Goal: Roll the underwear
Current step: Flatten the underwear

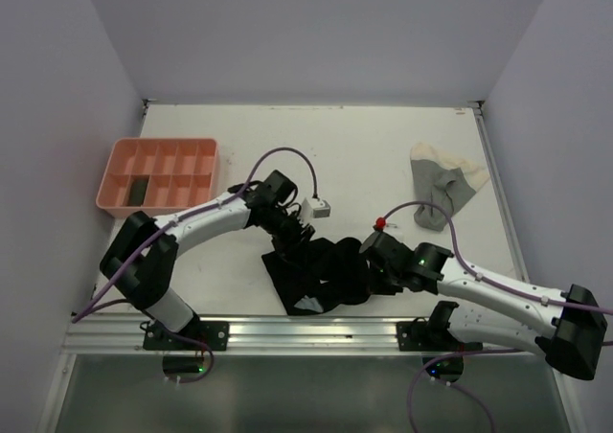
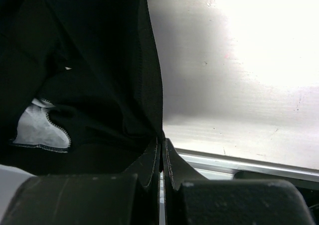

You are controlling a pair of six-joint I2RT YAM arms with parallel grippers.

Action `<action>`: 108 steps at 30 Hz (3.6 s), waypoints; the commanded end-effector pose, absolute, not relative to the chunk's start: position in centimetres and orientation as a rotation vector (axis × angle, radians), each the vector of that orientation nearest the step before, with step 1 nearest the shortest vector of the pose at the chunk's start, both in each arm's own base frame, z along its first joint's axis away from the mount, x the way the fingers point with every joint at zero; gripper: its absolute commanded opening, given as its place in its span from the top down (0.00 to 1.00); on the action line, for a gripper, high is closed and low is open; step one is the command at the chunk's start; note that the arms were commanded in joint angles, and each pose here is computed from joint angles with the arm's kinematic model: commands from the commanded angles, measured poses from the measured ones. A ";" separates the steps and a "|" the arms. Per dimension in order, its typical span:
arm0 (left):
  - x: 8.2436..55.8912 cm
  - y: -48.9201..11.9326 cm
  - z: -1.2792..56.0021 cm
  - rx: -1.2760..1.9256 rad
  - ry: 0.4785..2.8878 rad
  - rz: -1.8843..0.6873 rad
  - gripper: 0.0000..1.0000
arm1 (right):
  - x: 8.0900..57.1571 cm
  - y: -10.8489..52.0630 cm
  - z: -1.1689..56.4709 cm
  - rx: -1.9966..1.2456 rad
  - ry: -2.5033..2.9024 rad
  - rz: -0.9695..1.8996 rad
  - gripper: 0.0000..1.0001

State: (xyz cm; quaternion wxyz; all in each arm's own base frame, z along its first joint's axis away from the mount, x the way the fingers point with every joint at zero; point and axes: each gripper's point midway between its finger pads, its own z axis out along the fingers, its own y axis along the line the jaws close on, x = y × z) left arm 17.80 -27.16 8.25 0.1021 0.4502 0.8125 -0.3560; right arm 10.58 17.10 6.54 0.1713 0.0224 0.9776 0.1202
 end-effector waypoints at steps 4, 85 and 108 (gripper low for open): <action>15.3 -27.5 6.4 1.318 2.568 -1.131 0.57 | 10.7 17.7 6.5 0.090 2.769 0.377 1.00; 44.4 -19.4 17.8 0.522 2.198 -0.309 0.31 | 32.2 13.2 12.6 0.125 2.638 0.300 0.61; 38.6 -17.1 2.8 0.833 2.464 -0.432 0.68 | 23.5 17.4 -1.0 -0.027 2.949 0.379 1.00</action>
